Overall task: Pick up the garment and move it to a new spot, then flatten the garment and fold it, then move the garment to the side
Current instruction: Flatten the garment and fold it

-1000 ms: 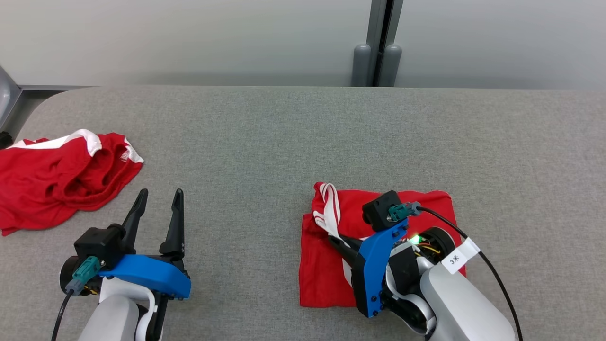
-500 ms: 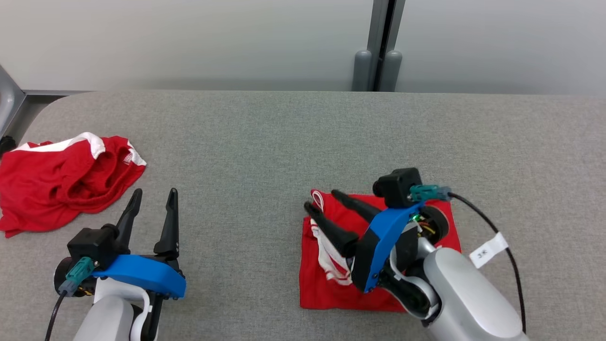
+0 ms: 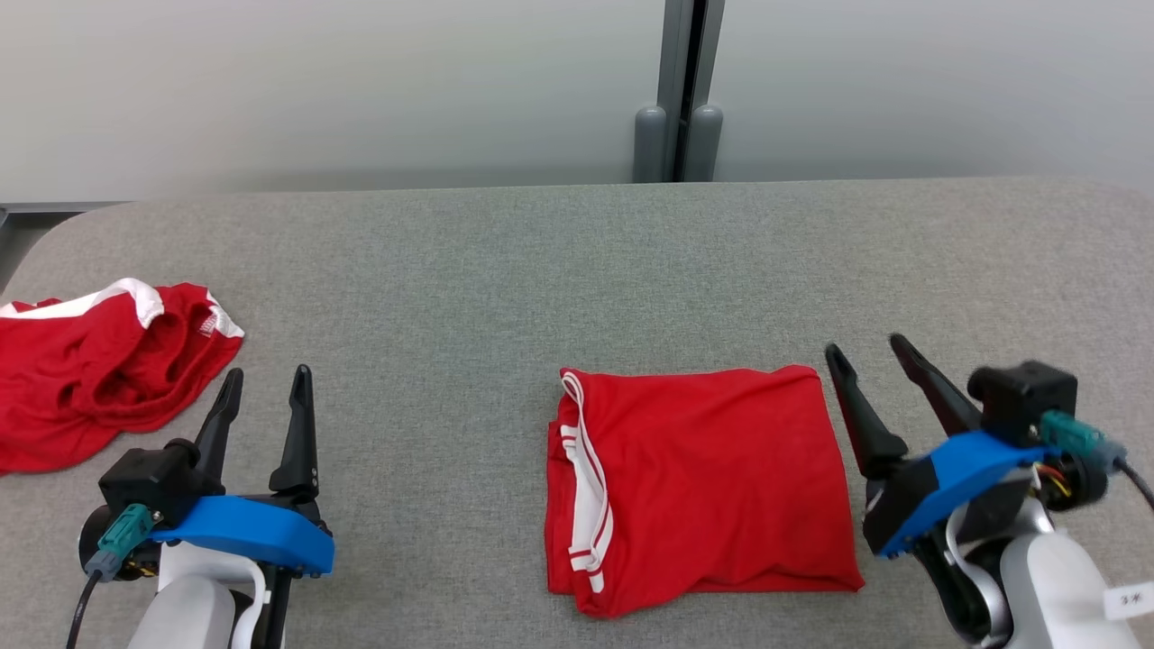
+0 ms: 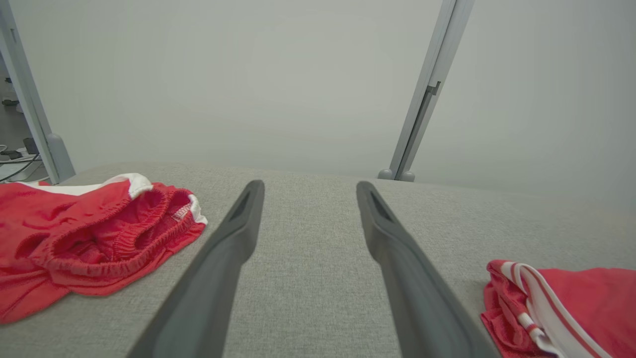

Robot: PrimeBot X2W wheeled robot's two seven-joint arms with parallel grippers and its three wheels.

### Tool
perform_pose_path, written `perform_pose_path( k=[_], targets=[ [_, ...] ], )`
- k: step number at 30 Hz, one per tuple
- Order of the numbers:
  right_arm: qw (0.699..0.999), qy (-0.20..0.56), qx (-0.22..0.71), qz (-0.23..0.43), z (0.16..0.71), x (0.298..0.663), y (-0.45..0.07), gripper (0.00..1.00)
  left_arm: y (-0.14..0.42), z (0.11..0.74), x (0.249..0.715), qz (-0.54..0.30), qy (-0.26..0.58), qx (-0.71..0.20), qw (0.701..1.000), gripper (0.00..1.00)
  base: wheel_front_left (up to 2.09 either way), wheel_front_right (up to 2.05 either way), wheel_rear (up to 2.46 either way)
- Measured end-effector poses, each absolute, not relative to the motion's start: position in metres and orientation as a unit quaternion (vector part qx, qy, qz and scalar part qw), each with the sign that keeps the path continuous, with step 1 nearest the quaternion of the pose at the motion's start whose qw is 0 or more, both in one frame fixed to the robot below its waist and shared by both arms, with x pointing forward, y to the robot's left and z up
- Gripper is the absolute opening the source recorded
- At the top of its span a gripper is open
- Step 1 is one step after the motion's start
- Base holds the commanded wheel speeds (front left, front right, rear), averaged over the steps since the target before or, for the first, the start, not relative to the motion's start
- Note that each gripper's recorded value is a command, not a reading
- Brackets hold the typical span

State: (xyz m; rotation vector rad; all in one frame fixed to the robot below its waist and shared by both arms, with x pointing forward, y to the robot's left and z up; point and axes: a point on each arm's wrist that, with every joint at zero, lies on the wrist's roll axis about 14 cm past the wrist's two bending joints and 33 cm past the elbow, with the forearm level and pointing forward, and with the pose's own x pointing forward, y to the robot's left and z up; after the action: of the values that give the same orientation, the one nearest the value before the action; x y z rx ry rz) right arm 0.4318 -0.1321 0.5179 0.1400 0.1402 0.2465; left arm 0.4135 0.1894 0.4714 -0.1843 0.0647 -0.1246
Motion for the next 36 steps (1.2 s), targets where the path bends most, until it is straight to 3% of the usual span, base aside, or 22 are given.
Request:
perform_pose_path(
  k=[4, 9, 11, 12, 30, 36],
  targets=[
    [0.991, 0.087, 0.037, 0.097, 0.493, 0.42, -0.147, 1.0, 0.187, 0.472, 0.414, -0.065, 0.03, -0.093, 0.993, 1.0, 0.0, 0.0, 0.0],
    [0.983, 0.121, 0.023, 0.138, 0.46, 0.407, -0.113, 1.0, 0.186, 0.47, 0.414, -0.065, 0.034, -0.092, 0.993, 1.0, 0.0, 0.0, 0.0],
    [0.976, 0.14, 0.015, 0.165, 0.447, 0.403, -0.093, 0.2, 0.186, 0.469, 0.413, -0.065, 0.035, -0.093, 0.993, 1.0, 0.0, 0.0, 0.0],
    [0.973, 0.144, 0.009, 0.178, 0.443, 0.402, -0.084, 0.0, 0.186, 0.468, 0.412, -0.064, 0.036, -0.092, 0.993, 1.0, 0.0, 0.0, 0.0],
    [0.87, 0.239, -0.055, 0.428, 0.4, 0.354, 0.059, 0.0, 0.181, 0.468, 0.413, -0.071, 0.039, -0.089, 0.993, 1.0, 0.0, 0.0, 0.0],
    [0.878, 0.215, 0.02, 0.427, 0.425, 0.366, 0.07, 0.0, 0.173, 0.465, 0.413, -0.078, 0.044, -0.093, 0.992, 1.0, 0.0, 0.0, 0.0]
  ],
)
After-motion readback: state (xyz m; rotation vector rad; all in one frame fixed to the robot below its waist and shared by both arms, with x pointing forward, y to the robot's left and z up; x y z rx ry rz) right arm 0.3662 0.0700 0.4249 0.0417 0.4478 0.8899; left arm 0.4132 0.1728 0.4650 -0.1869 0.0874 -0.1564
